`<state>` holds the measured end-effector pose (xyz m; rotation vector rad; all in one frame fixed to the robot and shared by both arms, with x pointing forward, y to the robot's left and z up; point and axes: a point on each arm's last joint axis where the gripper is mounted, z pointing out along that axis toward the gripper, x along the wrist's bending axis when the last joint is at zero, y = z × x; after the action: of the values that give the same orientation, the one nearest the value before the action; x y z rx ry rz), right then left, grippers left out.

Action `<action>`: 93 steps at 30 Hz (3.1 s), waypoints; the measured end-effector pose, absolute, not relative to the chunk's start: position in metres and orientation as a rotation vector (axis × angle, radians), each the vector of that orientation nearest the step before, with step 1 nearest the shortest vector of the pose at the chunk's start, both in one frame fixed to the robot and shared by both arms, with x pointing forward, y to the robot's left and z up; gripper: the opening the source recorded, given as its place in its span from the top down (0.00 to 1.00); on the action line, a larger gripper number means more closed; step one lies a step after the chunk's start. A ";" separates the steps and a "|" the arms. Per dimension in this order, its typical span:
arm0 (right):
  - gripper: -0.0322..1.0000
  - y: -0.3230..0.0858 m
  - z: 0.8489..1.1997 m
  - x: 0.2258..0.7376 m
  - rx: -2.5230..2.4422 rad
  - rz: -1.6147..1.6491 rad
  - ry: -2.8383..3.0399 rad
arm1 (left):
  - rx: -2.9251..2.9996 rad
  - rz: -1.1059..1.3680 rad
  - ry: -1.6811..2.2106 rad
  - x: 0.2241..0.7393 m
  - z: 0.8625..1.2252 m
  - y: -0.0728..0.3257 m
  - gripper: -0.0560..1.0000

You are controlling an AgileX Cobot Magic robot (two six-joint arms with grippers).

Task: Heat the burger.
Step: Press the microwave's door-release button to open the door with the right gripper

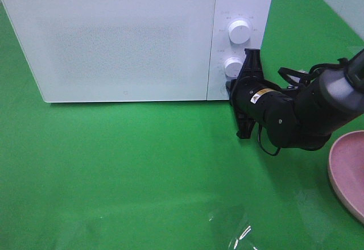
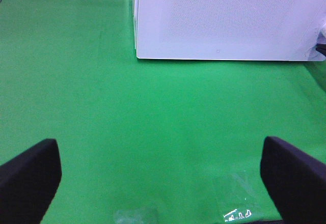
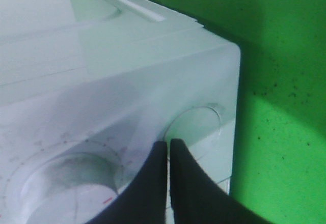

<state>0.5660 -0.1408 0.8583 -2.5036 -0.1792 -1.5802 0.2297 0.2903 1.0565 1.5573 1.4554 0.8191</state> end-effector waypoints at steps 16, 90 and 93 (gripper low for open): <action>0.96 -0.141 0.841 0.573 -2.517 -1.583 -0.140 | 1.557 0.819 1.455 0.230 1.057 0.290 0.02; 0.96 -0.124 0.860 0.559 -2.462 -1.766 -0.089 | 1.557 0.820 1.455 0.230 1.057 0.290 0.02; 0.96 -0.128 0.863 0.549 -2.517 -1.708 -0.167 | 1.557 0.820 1.455 0.230 1.057 0.290 0.02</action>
<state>0.5488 -0.1283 0.8627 -2.5170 -0.1665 -1.7082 0.2297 0.2903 1.0566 1.5566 1.4548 0.8198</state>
